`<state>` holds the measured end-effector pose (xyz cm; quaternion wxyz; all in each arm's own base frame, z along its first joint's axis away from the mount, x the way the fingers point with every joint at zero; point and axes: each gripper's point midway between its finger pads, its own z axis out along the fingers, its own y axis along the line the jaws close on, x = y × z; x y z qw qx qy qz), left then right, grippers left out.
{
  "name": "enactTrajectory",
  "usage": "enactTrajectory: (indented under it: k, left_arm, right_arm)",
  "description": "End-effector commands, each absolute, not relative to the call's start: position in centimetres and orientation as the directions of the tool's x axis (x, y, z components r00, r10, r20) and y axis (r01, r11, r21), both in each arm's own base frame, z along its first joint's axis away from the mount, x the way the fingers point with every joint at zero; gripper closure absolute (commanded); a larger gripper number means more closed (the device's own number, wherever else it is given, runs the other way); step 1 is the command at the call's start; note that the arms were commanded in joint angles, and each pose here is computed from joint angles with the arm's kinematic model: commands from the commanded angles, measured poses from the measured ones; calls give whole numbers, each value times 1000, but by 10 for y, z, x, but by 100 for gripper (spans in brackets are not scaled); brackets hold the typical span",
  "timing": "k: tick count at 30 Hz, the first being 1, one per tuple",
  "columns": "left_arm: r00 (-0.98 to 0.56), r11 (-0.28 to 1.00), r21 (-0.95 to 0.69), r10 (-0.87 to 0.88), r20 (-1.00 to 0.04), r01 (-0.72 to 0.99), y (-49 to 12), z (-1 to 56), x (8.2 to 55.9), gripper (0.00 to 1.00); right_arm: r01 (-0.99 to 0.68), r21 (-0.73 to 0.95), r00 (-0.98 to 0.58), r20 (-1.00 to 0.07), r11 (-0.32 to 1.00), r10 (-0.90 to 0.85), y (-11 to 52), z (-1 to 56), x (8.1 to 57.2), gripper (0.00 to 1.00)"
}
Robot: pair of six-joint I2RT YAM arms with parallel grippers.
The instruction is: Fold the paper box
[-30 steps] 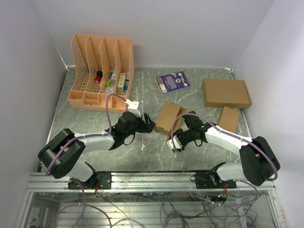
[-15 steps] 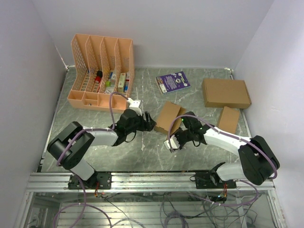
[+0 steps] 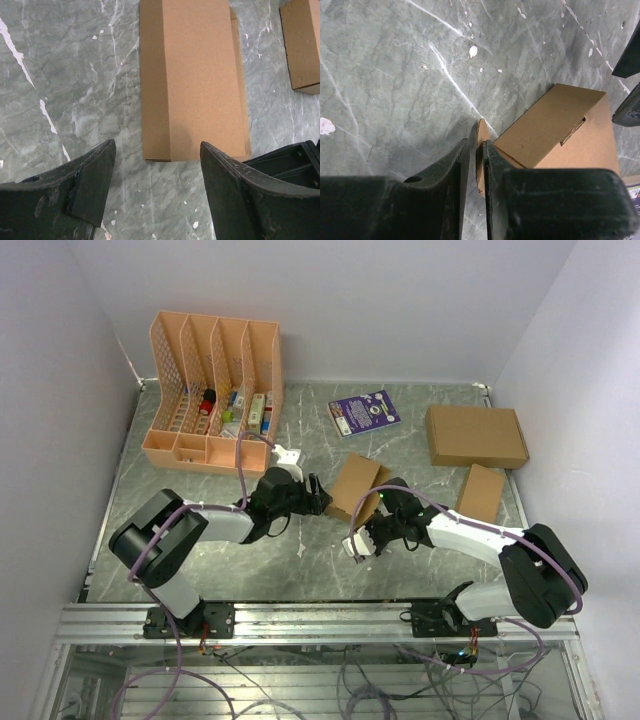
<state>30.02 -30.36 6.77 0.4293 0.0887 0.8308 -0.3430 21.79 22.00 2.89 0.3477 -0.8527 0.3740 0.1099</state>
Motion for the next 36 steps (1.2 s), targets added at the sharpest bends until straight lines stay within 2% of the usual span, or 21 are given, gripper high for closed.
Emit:
enactTrajectory:
  k: [1,8,17,30,36]
  left_arm:
    - [-585,716,-500,-158,-796,487,-316,82,309,22]
    - [-592,716,-500,-150,-792,487,-317,76,310,22]
    - [-602,726,-493,-136,-787,480,-317,69,310,22]
    - [-607,729,-490,-128,-784,479,-316,66,309,22]
    - [-605,729,-488,-128,-786,480,-316,67,309,22]
  right_arm:
    - [-714,-517,695,-439,-472,-570,220,26,219,84]
    - [-711,-521,696,-429,-472,-576,218,26,220,89]
    - [-718,-517,688,-431,-466,-583,218,26,220,90]
    - [-719,-511,689,-435,-472,-579,216,24,216,81]
    - [-712,-530,694,-428,-461,-579,217,26,219,81]
